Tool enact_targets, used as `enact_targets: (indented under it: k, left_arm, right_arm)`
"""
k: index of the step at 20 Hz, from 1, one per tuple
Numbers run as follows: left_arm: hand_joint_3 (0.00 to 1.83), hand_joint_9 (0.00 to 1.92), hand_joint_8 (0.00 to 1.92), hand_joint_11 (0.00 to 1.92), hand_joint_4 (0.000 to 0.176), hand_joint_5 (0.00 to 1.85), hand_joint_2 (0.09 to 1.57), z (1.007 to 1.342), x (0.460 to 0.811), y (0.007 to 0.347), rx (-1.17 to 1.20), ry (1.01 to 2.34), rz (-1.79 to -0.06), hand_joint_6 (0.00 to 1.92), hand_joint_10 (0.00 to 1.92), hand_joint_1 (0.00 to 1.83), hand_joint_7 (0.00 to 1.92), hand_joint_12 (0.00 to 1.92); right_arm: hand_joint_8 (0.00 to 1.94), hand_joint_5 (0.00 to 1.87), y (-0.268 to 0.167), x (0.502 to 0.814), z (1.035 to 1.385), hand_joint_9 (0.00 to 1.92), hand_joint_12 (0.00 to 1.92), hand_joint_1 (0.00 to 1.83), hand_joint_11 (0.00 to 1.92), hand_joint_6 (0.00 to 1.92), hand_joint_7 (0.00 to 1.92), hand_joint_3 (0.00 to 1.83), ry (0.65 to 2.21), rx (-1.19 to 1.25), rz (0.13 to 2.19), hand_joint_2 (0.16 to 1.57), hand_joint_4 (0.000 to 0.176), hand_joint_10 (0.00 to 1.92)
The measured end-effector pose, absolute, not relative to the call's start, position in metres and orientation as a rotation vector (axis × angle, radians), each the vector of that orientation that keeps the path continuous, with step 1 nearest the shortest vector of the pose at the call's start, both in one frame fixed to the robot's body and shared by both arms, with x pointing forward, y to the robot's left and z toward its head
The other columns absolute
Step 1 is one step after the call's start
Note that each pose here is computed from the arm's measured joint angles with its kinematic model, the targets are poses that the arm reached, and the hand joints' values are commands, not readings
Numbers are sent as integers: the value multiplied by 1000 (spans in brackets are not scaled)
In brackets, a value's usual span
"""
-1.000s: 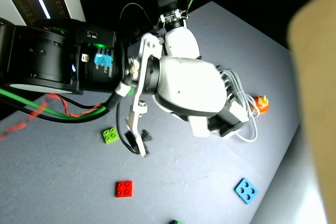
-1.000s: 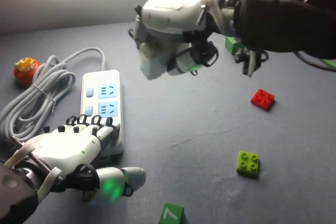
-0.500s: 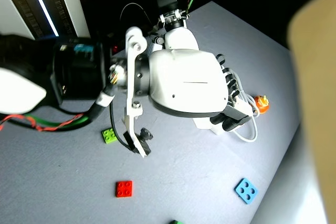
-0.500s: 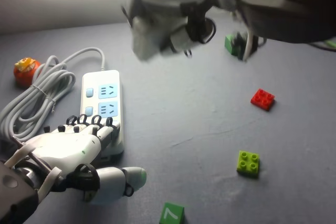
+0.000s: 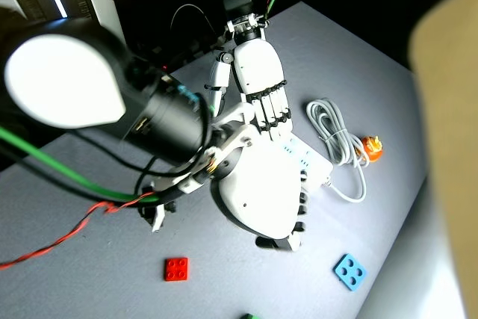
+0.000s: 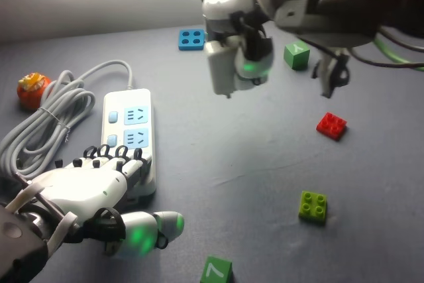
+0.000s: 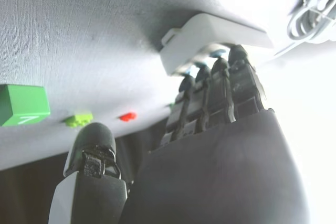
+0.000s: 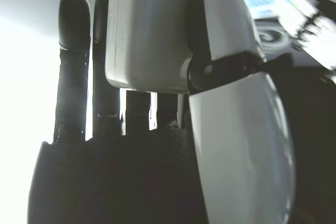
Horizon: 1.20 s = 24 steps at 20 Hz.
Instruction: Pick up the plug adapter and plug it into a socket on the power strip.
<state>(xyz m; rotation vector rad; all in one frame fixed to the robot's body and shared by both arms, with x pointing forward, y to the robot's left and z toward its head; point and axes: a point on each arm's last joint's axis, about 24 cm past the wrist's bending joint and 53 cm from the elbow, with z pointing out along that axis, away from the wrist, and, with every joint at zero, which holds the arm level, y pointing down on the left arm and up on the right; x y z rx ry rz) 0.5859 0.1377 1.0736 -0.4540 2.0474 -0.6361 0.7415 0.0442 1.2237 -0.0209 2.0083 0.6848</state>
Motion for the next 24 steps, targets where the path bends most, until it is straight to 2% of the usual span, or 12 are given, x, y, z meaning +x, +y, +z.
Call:
enact_targets:
  k: [3,5,6,17,18,19,20,21,24]
  left_arm:
    - [1,0,2,0,0,0,1231,1073,586,138,-454,2048,-636,0,0,0,10,0]
    - [1,0,1,0,0,0,1230,1074,586,138,-454,2048,-636,0,0,0,8,0]
    - [3,5,8,0,0,0,1236,1073,587,138,-451,2048,-636,0,2,0,26,0]
    - [0,9,9,0,0,0,1230,1070,585,139,-433,2055,-628,0,4,0,26,0]
    - [0,1,1,0,0,0,1230,1069,584,139,-429,2058,-625,0,0,0,4,0]
    - [0,1,1,0,0,0,1230,1069,584,139,-429,2059,-625,0,0,0,4,0]
    - [0,0,4,0,0,0,1230,1069,584,139,-424,2060,-623,0,0,0,10,0]
    - [0,23,18,0,0,14,1225,1068,583,139,-417,2063,-618,6,9,0,46,0]
    - [0,12,7,0,0,0,1229,1067,583,139,-406,2067,-614,0,3,0,32,0]
  right_arm:
    - [935,949,56,744,1227,833,1358,1368,521,1024,1015,0,1987,-14,651,1120,0,1255]
    - [885,969,64,744,1222,850,1336,1371,538,1001,1034,0,2003,-9,629,1111,0,1234]
    - [909,952,85,743,1209,830,1347,1368,520,1029,1018,1,2040,2,629,1119,0,1262]
    - [890,956,128,764,1205,846,1346,1370,542,1029,1032,1,2034,72,695,1113,0,1234]
    - [947,974,132,764,1202,875,1348,1248,526,1005,1014,0,2038,74,695,1113,0,925]
    - [947,974,135,765,1199,875,1348,1248,526,1005,1014,0,2041,74,698,1113,0,925]
    - [966,966,138,764,1200,913,1339,1222,528,1010,1011,0,2038,69,705,1115,21,769]
    - [897,948,141,764,1201,847,1340,1363,532,1035,1028,1,2033,58,710,1116,0,1220]
    - [892,932,152,763,1206,845,1338,1369,540,1044,1039,0,2011,30,725,1116,0,1243]
